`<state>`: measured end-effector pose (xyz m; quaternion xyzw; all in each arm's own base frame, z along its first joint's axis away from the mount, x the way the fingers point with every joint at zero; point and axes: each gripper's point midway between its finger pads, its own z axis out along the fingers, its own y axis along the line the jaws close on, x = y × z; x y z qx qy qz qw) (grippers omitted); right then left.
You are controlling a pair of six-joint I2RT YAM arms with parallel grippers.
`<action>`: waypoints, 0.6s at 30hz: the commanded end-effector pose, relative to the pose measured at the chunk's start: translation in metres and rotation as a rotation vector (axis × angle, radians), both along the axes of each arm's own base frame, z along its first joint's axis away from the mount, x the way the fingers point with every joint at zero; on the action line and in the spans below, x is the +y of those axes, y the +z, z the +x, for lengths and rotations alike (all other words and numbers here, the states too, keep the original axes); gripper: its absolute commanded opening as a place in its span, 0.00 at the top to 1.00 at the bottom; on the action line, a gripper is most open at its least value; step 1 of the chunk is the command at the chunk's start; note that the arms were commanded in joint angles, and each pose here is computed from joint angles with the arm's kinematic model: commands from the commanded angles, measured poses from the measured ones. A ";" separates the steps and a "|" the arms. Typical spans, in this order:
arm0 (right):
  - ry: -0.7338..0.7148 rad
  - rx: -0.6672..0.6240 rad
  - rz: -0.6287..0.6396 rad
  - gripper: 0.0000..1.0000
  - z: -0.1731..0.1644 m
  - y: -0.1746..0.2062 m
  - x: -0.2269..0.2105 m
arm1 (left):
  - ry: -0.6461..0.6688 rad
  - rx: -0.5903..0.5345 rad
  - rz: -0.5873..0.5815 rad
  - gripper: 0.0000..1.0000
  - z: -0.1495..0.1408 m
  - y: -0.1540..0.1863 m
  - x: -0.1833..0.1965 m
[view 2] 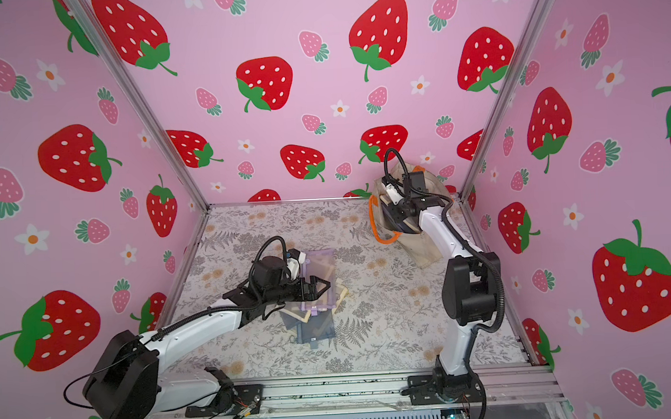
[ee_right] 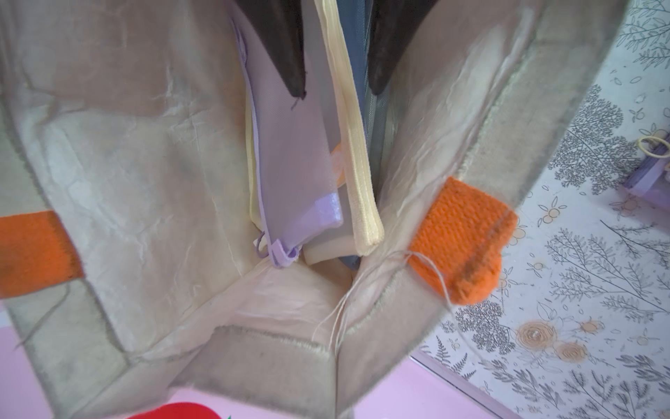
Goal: Put the pencil pouch into the canvas bag
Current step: Place the pencil pouch in the canvas bag.
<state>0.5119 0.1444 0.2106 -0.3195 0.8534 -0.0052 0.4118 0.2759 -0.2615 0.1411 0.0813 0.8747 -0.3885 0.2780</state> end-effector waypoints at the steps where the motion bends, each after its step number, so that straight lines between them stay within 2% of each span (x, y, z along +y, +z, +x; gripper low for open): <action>1: -0.017 0.055 0.043 0.67 -0.002 -0.006 0.001 | 0.026 0.017 0.016 0.00 -0.003 -0.003 0.008; 7: -0.074 0.007 0.071 0.56 -0.023 0.035 -0.009 | 0.050 0.032 0.085 0.00 -0.003 -0.007 0.022; 11: -0.119 -0.009 0.071 0.45 -0.061 0.056 -0.012 | 0.079 0.076 0.068 0.01 0.006 -0.013 0.034; 15: -0.084 0.015 0.161 0.39 -0.108 0.053 0.006 | 0.124 0.097 0.114 0.03 0.017 -0.021 0.052; 18: -0.024 0.082 0.241 0.38 -0.146 0.035 0.032 | 0.153 0.119 0.131 0.07 0.025 -0.028 0.061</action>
